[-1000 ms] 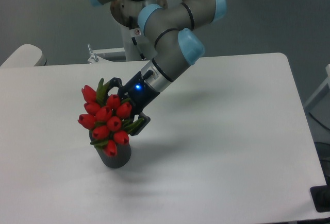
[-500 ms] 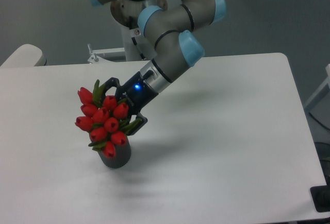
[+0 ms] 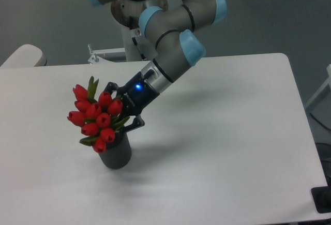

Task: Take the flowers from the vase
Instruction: 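Push the gripper into the bouquet and close around the tulip stems, then lift the gripped tulips straight up out of the grey vase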

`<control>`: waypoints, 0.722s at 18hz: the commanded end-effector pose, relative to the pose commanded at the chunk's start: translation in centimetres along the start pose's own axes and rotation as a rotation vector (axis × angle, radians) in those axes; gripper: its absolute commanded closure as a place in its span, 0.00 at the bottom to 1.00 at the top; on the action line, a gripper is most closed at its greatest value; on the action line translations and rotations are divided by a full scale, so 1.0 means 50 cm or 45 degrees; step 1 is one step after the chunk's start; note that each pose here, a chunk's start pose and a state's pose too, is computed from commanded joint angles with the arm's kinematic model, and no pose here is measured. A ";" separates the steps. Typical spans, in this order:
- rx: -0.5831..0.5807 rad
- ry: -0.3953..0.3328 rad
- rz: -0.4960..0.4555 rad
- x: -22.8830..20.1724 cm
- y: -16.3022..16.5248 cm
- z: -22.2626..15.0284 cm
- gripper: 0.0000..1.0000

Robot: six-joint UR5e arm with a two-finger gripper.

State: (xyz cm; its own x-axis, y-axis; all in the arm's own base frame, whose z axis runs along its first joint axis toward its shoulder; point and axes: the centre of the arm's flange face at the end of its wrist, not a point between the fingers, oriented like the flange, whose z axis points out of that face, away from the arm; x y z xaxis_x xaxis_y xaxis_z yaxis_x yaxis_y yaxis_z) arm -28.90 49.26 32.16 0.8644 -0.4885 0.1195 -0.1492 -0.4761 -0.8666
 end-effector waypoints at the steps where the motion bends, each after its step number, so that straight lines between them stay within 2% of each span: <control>1: 0.001 -0.005 0.006 -0.001 -0.003 -0.004 0.60; 5: 0.011 -0.030 0.000 -0.010 -0.004 -0.026 0.61; 13: 0.027 -0.079 -0.125 -0.003 -0.047 -0.067 0.61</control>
State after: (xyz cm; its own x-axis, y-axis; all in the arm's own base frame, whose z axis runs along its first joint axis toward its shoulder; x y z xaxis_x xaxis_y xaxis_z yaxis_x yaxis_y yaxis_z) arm -30.29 48.01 35.80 0.9024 -0.3939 0.1746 -0.0529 -0.5035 -0.8624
